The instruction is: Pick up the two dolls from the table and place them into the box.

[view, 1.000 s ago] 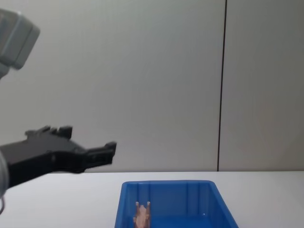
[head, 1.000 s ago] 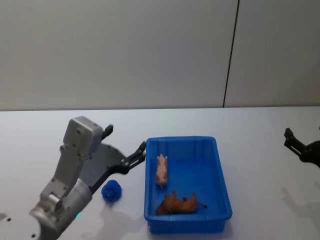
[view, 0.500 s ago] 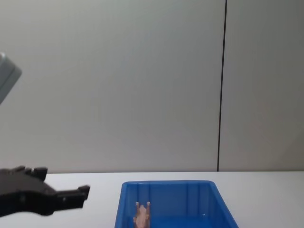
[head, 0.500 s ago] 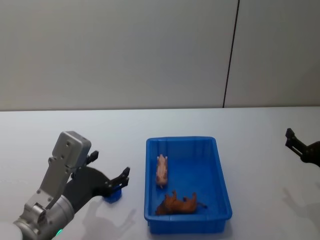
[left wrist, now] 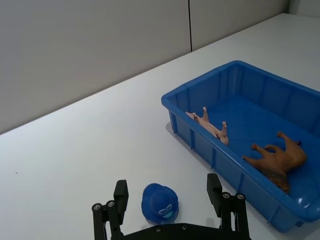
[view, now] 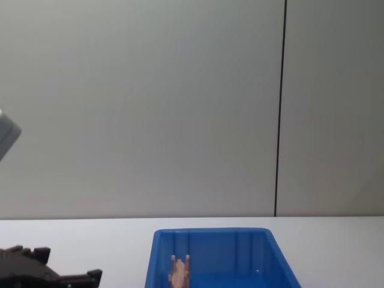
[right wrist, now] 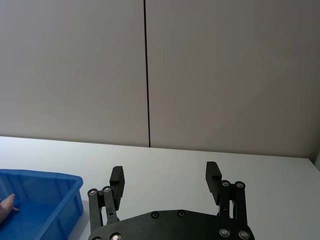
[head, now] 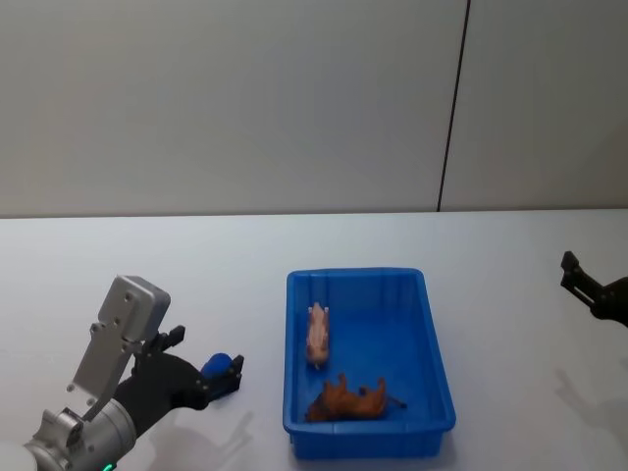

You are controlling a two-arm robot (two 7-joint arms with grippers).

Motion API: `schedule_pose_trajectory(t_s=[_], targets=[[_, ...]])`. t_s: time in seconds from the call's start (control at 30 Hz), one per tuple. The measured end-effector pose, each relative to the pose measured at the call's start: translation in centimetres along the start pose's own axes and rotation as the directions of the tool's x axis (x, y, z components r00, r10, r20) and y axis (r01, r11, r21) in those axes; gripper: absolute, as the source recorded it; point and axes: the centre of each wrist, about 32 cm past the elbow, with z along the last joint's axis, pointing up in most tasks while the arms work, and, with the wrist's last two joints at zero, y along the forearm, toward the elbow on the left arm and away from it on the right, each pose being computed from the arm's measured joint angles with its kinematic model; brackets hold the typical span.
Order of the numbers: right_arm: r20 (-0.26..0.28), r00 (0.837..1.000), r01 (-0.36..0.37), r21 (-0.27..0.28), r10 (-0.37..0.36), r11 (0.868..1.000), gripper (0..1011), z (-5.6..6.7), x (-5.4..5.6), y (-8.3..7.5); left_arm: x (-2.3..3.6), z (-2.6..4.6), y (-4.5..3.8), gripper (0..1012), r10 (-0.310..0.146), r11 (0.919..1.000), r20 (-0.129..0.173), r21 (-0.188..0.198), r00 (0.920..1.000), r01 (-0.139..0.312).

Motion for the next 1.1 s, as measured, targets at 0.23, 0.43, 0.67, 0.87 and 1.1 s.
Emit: schedule_pose_trajectory(t_s=[0.23,0.43,0.67,0.87,1.1], targets=[[0.000,1.000,0.000,0.000,0.000,1.000,1001,0.0,0.0,0.0,0.22,-0.91,-0.30,1003,-0.014,0.9996,-0.024,0.024,0.9996,0.015],[0.000,1.000,0.000,0.000,0.000,1.000,1001,0.0,0.0,0.0,0.39,-1.72,-0.56,1003,-0.019,0.9990,-0.040,0.040,0.9990,0.020],[0.000,1.000,0.000,0.000,0.000,1.000,1001,0.0,0.0,0.0,0.63,-2.50,-1.07,1003,-0.018,0.9988,-0.057,0.045,0.9982,0.021],[0.000,1.000,0.000,0.000,0.000,1.000,1001,0.0,0.0,0.0,0.85,-3.05,-1.67,1003,-0.018,0.9990,-0.066,0.039,0.9977,0.021],[0.000,1.000,0.000,-0.001,0.000,1.000,1001,0.0,0.0,0.0,1.14,-3.52,-2.55,1003,-0.023,0.9993,-0.070,0.028,0.9973,0.025]])
